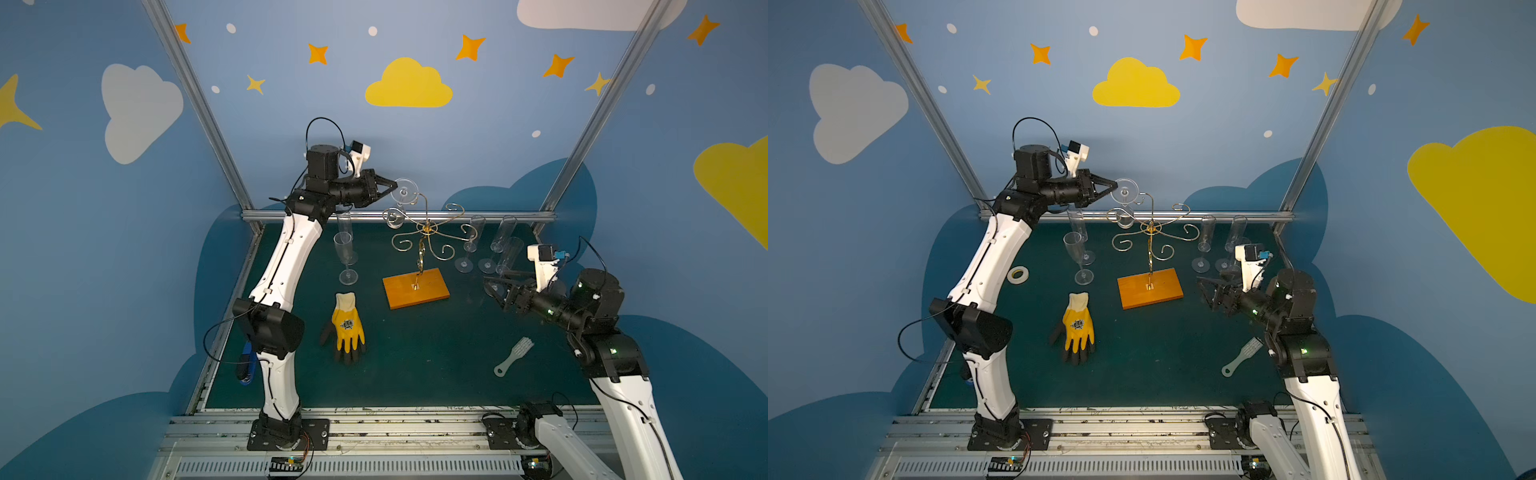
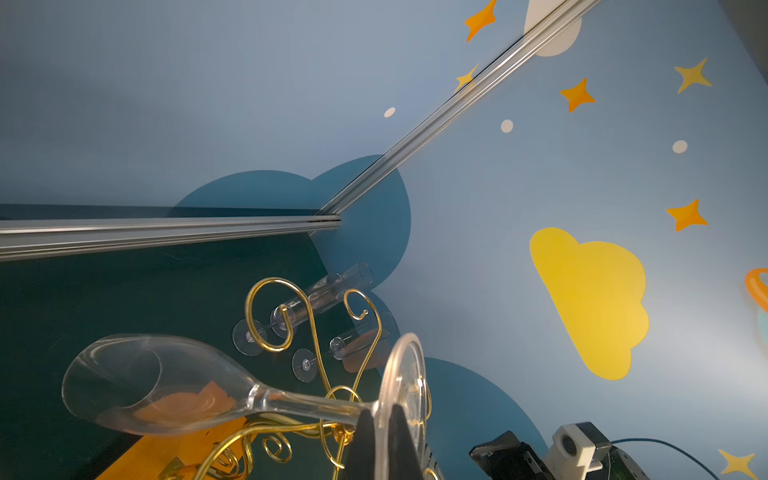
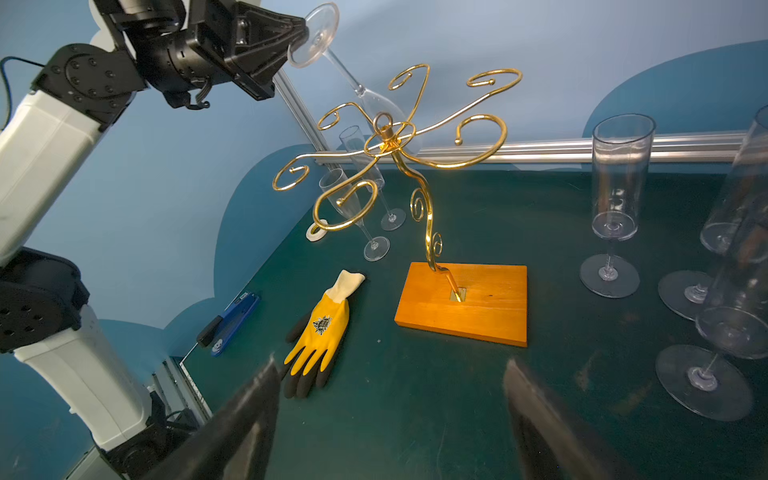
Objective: Take the wine glass off the wine glass rack
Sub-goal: Pick up the wine glass from the wine glass rack.
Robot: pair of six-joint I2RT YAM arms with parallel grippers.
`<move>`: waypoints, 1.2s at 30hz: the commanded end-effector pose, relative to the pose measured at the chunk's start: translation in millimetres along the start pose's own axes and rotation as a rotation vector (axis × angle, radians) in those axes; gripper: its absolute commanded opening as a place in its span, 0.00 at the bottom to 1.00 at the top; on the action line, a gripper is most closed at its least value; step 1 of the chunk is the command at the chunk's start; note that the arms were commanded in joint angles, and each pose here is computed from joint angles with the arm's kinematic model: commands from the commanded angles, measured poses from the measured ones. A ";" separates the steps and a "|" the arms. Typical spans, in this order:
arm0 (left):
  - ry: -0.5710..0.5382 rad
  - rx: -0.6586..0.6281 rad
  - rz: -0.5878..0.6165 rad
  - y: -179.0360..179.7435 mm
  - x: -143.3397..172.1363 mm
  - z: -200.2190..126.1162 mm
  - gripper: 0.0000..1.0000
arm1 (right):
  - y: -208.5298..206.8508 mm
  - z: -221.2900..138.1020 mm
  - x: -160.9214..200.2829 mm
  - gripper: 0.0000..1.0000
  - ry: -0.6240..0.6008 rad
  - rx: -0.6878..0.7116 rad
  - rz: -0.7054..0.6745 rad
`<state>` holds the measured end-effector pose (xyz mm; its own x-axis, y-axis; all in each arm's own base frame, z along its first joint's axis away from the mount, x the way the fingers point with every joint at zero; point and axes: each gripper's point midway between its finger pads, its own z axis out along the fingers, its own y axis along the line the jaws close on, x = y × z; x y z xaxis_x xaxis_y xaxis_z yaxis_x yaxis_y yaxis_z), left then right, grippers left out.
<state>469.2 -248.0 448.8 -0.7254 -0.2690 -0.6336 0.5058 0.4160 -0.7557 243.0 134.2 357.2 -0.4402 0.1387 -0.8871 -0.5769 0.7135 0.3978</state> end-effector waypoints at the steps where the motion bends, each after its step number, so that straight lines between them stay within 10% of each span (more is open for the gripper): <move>1: -0.088 0.011 0.145 -33.3 -15.0 -24.2 0.03 | 13.7 -2.4 -24.2 0.84 -0.050 -0.043 0.005; 23: -0.300 -0.015 0.883 -135.5 58.1 -95.0 0.03 | 58.0 31.6 -113.0 0.80 -0.064 -0.311 0.318; 36: -0.410 -0.114 1.246 -156.5 120.4 -99.2 0.03 | 111.7 63.6 -103.0 0.75 0.112 -0.490 0.390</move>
<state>257.4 -267.8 482.0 0.2431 0.0874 -0.9661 0.7811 0.5729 0.2483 276.5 232.7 469.1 -0.7220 0.2630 -0.6400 -0.5801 0.2740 0.7671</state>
